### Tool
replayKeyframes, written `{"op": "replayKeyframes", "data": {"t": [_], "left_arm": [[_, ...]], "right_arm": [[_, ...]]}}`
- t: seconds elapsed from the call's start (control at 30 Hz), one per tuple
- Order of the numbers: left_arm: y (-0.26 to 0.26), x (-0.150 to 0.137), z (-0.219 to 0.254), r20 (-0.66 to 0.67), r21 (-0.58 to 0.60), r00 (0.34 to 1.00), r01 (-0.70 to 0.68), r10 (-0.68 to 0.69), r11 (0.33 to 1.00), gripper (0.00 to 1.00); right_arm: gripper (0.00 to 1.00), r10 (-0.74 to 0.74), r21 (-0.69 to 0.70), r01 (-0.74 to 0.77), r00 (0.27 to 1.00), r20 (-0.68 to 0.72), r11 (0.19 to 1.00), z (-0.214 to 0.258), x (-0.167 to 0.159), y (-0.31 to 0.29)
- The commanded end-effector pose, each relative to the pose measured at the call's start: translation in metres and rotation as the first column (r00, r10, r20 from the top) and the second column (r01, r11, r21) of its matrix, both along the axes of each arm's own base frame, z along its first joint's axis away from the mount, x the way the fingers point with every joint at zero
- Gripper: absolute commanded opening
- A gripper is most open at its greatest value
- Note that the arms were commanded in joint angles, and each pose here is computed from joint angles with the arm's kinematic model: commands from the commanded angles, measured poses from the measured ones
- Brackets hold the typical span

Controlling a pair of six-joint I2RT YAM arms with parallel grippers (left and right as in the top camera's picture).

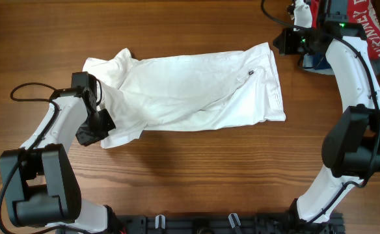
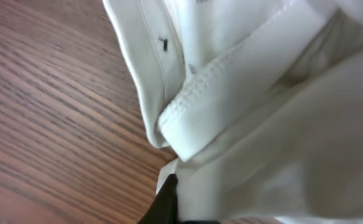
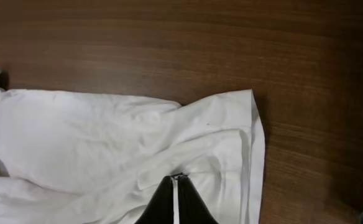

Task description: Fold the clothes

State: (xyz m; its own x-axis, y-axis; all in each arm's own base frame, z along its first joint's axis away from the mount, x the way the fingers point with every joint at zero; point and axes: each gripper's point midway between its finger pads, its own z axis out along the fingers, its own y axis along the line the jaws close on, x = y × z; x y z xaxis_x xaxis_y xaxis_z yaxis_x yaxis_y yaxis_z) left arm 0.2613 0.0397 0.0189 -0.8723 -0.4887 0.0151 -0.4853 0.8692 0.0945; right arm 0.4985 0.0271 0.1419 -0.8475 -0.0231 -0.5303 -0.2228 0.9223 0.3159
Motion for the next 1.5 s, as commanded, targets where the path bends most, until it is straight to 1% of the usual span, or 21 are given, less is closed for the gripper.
{"op": "replayKeyframes", "data": {"t": [0.0,0.1,0.27,0.4,0.5,0.57,0.67,0.83,1.03,1.13,1.2,1.23,1.27,1.3,1.37,1.4,1.47], "left_arm": [[-0.01,0.014,0.032,0.045,-0.066,0.999,-0.002,0.005,0.998,0.04],[-0.014,0.027,0.066,0.107,-0.078,0.994,0.011,-0.002,0.997,0.04],[-0.022,0.047,0.136,0.284,-0.061,0.958,0.054,-0.034,0.997,0.04],[-0.024,0.048,0.164,0.377,-0.05,0.925,0.066,-0.042,0.997,0.04],[-0.025,0.044,0.172,0.4,-0.048,0.916,0.067,-0.042,0.997,0.04],[-0.026,0.043,0.175,0.411,-0.053,0.911,0.069,-0.041,0.996,0.04],[-0.026,0.045,0.177,0.42,-0.052,0.907,0.067,-0.039,0.996,0.04],[-0.025,0.051,0.179,0.444,-0.049,0.895,0.068,-0.039,0.997,0.04],[-0.025,0.055,0.181,0.46,-0.047,0.887,0.068,-0.039,0.997,0.04],[-0.028,0.051,0.179,0.443,-0.066,0.896,0.075,-0.038,0.995,0.04],[-0.03,0.042,0.173,0.401,-0.081,0.916,0.071,-0.033,0.994,0.06],[-0.031,0.035,0.169,0.368,-0.087,0.929,0.062,-0.026,0.994,0.12],[-0.031,0.029,0.163,0.337,-0.095,0.941,0.041,-0.007,0.995,0.36],[-0.031,0.024,0.155,0.306,-0.104,0.952,0.017,0.015,0.994,0.63],[-0.032,0.013,0.138,0.247,-0.115,0.968,-0.023,0.051,0.993,0.93],[-0.032,0.009,0.128,0.223,-0.117,0.973,-0.032,0.058,0.993,1.0],[-0.032,0.003,0.107,0.19,-0.119,0.979,-0.051,0.073,0.992,1.0]], "right_arm": [[0.04,-0.047,0.029,0.048,0.998,-0.037,0.998,-0.005,0.0,0.002],[0.06,-0.047,0.033,0.048,0.998,-0.034,0.998,0.004,-0.005,0.003],[0.16,-0.048,0.036,0.051,0.995,-0.085,0.998,0.005,-0.019,0.005],[0.27,-0.046,0.023,0.05,0.988,-0.146,0.998,-0.004,-0.031,0.004],[0.29,-0.037,0.02,0.04,0.989,-0.141,0.999,-0.005,-0.031,0.005],[0.35,-0.024,0.005,0.025,0.992,-0.122,1.0,-0.004,-0.028,0.006],[0.38,-0.04,-0.055,0.035,0.994,-0.105,0.998,-0.01,-0.02,0.002],[0.39,-0.006,-0.092,-0.004,0.994,-0.112,0.996,-0.038,-0.009,0.01],[0.38,-0.031,-0.148,0.005,0.985,-0.169,0.989,-0.083,-0.003,0.004],[0.38,-0.032,-0.148,0.005,0.983,-0.18,0.989,-0.089,-0.003,0.004],[0.39,-0.03,-0.146,0.004,0.984,-0.178,0.989,-0.089,-0.003,0.005],[0.4,-0.029,-0.144,0.003,0.984,-0.177,0.99,-0.089,-0.002,0.006],[0.41,-0.033,-0.142,0.007,0.983,-0.179,0.99,-0.089,-0.002,0.006],[0.41,-0.032,-0.142,0.007,0.983,-0.178,0.99,-0.089,-0.002,0.006],[0.42,-0.032,-0.142,0.006,0.983,-0.178,0.99,-0.089,-0.002,0.006],[0.43,-0.032,-0.142,0.006,0.983,-0.178,0.99,-0.089,-0.002,0.006],[0.43,-0.027,-0.135,0.003,0.984,-0.178,0.991,-0.088,-0.003,0.007]]}}
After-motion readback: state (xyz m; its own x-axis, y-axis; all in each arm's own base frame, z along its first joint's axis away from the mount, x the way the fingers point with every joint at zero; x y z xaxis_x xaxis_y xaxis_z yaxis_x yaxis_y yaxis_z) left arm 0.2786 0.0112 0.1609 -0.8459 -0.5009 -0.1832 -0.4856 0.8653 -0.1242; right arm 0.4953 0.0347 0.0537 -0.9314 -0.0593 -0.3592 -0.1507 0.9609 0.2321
